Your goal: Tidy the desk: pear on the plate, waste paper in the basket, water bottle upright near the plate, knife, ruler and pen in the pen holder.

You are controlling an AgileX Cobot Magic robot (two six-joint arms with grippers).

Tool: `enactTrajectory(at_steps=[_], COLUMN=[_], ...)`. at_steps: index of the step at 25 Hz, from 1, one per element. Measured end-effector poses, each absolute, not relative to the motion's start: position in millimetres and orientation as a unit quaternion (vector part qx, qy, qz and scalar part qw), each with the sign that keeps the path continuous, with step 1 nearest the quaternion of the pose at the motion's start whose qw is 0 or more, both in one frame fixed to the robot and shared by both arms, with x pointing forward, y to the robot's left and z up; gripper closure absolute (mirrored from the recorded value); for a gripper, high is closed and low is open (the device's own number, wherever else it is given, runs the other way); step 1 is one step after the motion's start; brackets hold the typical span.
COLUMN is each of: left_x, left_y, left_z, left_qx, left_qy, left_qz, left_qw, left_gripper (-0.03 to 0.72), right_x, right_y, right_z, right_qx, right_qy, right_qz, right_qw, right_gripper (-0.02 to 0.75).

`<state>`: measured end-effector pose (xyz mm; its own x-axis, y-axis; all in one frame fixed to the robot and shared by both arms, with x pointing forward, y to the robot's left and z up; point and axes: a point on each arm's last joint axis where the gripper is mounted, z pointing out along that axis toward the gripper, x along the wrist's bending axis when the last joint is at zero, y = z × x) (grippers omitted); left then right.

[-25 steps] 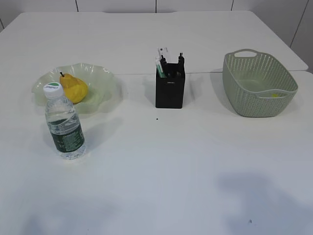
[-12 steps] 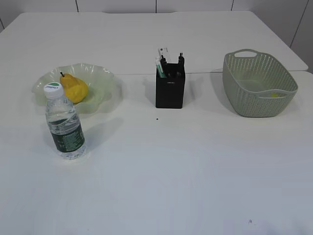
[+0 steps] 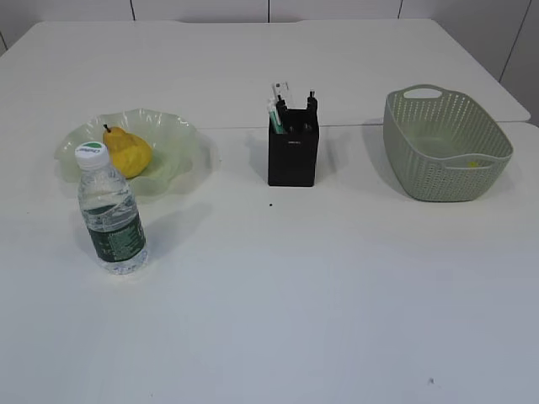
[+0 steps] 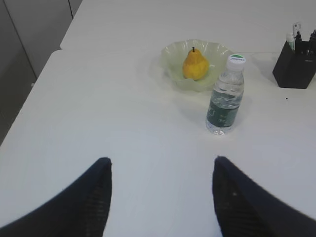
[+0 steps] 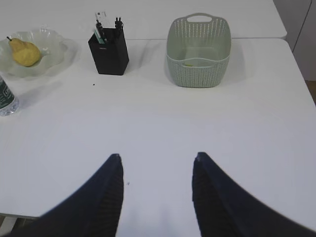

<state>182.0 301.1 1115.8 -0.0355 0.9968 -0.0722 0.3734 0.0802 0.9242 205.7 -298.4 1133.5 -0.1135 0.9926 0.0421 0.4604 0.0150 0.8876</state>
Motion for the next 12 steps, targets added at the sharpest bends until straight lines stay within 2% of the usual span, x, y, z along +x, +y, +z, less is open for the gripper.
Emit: enactTrajectory(at_steps=[12], left_x=[207.3], left_y=[298.7], left_z=[1076.2], left_qx=[0.592], left_qy=[0.640], left_qz=[0.323], left_qw=[0.368], left_gripper=[0.232], right_x=[208.4], right_y=[-298.2], right_z=[1080.0], right_qx=[0.590], right_qy=[0.643], right_qz=[0.376], right_qw=[0.311], right_gripper=[0.392])
